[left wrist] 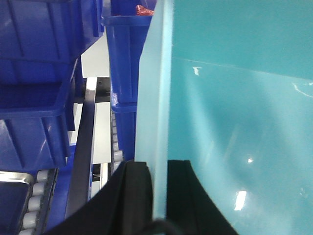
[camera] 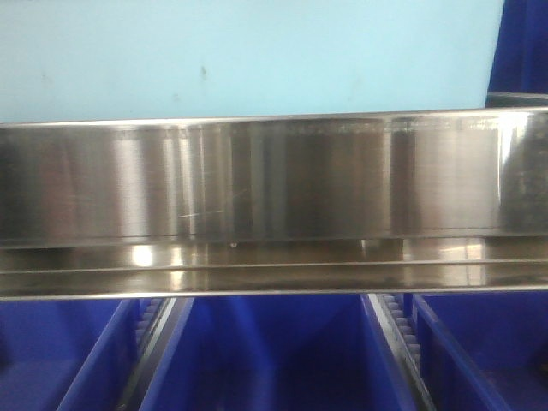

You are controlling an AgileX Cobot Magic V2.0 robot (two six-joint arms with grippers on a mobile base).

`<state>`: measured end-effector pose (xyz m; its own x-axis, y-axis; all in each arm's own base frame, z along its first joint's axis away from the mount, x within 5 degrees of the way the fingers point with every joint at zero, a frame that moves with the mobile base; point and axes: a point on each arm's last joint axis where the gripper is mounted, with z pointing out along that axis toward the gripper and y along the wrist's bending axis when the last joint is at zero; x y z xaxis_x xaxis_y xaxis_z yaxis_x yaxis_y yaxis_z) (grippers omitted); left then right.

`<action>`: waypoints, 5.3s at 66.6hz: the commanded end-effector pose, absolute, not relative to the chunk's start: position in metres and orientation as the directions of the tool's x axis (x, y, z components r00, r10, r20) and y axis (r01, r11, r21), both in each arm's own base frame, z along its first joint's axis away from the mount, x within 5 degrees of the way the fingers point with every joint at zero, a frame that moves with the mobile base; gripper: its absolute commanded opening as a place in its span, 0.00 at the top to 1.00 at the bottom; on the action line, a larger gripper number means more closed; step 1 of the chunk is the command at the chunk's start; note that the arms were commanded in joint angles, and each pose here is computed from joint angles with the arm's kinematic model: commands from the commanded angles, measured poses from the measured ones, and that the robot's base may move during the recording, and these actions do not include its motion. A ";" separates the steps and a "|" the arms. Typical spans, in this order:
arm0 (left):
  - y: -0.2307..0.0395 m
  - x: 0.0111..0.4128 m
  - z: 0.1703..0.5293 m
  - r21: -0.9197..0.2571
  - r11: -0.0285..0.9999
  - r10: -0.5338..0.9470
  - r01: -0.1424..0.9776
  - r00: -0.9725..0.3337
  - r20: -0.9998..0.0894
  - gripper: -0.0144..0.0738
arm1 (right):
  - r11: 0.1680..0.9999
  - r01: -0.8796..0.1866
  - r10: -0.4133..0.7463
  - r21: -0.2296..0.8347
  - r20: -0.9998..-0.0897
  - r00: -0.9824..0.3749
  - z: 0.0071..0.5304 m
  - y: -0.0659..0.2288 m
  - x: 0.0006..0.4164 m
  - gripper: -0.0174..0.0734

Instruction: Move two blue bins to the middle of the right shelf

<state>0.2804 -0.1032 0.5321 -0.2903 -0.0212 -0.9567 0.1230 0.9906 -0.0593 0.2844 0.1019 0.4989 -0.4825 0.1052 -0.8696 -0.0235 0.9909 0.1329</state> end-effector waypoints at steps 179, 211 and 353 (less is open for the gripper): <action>-0.104 0.246 0.401 -0.132 0.967 -0.026 0.220 -0.428 -0.904 0.96 | 0.994 -0.078 0.026 0.071 -0.879 -0.477 0.404 0.132 0.259 0.98; -0.105 0.246 0.390 -0.133 0.967 -0.021 0.217 -0.453 -0.891 0.88 | 0.995 -0.078 0.008 0.056 -0.862 -0.507 0.389 0.133 0.259 0.98; -0.084 0.263 0.372 -0.094 0.995 -0.073 -0.036 -0.901 -0.428 0.54 | 0.989 0.055 0.112 0.140 -0.438 -0.892 0.376 0.125 0.254 0.46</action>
